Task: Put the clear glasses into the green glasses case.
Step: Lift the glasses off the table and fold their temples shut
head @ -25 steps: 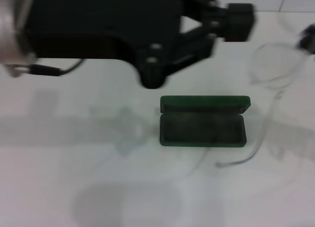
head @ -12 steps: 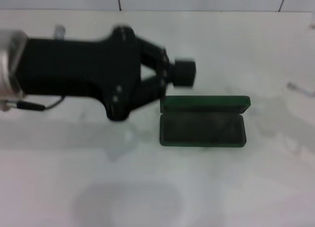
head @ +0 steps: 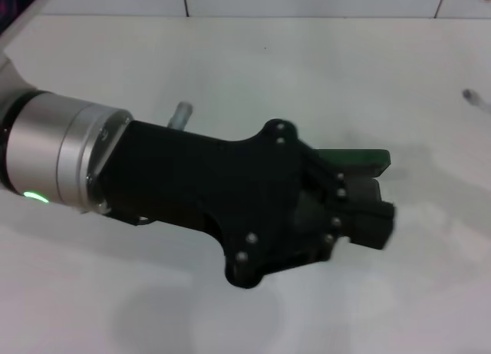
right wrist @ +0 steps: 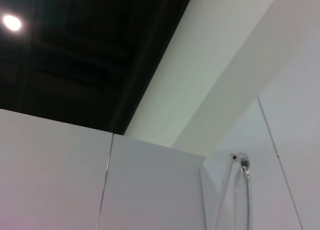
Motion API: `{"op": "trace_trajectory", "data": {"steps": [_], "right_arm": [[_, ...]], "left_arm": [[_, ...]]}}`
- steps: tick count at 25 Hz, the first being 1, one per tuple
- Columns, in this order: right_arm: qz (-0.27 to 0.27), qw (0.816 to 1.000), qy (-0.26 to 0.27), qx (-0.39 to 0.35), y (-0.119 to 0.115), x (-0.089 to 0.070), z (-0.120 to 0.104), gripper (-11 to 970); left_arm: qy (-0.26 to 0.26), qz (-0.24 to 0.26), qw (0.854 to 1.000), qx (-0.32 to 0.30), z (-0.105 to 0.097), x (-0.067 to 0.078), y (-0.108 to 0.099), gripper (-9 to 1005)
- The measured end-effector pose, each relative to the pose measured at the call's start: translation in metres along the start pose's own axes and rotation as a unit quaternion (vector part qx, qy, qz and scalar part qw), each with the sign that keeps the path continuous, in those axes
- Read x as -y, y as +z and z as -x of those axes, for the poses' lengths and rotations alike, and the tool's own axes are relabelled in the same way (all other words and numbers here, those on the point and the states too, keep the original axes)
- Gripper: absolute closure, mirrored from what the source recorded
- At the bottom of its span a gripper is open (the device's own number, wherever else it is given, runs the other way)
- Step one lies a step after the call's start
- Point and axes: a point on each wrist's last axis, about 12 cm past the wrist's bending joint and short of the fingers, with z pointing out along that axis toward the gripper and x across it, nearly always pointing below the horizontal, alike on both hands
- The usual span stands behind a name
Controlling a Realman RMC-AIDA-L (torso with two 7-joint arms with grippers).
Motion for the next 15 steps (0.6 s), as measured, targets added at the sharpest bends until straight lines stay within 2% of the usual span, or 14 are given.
{"op": "trace_trajectory", "data": {"steps": [5, 9, 15], "right_arm": [[-0.003, 1.000, 0.006, -0.002, 0.000, -0.001, -0.005, 906], [-0.001, 1.000, 0.006, -0.008, 0.000, -0.004, -0.009, 906], [-0.003, 1.000, 0.008, -0.011, 0.000, -0.006, -0.015, 906]], "left_arm": [[0.042, -0.008, 0.998, 0.045, 0.006, -0.002, 0.003, 944], [0.048, -0.018, 0.996, 0.075, 0.010, -0.007, 0.006, 944], [0.063, -0.041, 0.993, 0.088, 0.013, -0.009, 0.017, 944]]}}
